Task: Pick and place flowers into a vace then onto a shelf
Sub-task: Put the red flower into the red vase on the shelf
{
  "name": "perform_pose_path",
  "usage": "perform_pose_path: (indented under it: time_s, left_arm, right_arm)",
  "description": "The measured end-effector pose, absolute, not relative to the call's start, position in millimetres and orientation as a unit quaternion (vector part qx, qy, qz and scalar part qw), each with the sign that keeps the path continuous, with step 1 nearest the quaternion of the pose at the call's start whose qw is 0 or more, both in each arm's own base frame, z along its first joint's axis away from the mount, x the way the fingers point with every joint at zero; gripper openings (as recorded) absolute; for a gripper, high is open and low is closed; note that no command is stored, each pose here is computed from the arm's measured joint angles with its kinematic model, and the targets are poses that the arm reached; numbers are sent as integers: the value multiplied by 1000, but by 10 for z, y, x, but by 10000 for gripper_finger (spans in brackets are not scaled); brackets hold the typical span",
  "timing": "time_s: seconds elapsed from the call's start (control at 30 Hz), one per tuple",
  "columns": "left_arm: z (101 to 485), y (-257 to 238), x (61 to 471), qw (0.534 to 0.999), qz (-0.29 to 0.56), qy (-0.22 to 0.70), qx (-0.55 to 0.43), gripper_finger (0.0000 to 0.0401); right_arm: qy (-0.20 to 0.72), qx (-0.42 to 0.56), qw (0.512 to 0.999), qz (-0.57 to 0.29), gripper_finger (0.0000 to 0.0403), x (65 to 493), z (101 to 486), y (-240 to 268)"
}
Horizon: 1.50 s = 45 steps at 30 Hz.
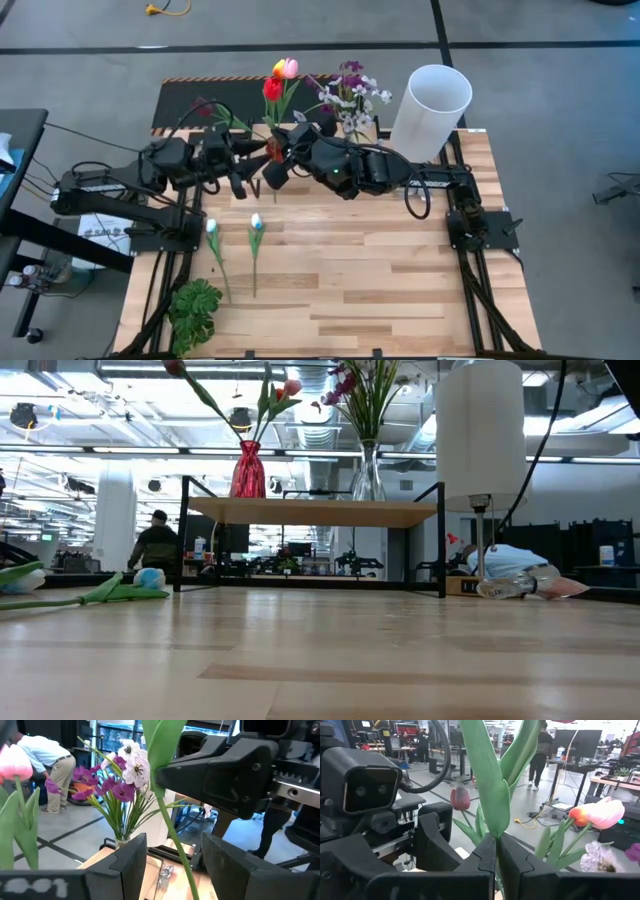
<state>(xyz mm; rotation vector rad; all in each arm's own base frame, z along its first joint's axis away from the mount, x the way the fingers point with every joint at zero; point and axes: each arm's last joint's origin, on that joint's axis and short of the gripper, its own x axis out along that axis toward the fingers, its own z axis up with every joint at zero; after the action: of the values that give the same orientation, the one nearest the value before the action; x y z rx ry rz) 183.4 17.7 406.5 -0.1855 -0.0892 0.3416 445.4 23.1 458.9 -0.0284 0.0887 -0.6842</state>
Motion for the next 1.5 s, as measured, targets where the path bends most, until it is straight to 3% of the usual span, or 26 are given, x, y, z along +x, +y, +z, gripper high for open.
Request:
perform_pose_path:
  time_s: [0.87,1.5]
  left_arm:
    - [3973,109,1925,984,143,-8,-109,178]
    - [3970,87,1947,987,103,-5,-122,176]
  right_arm:
    - [86,-46,951,-292,0,4459,4519,251]
    - [100,-86,965,-228,0,4443,4505,531]
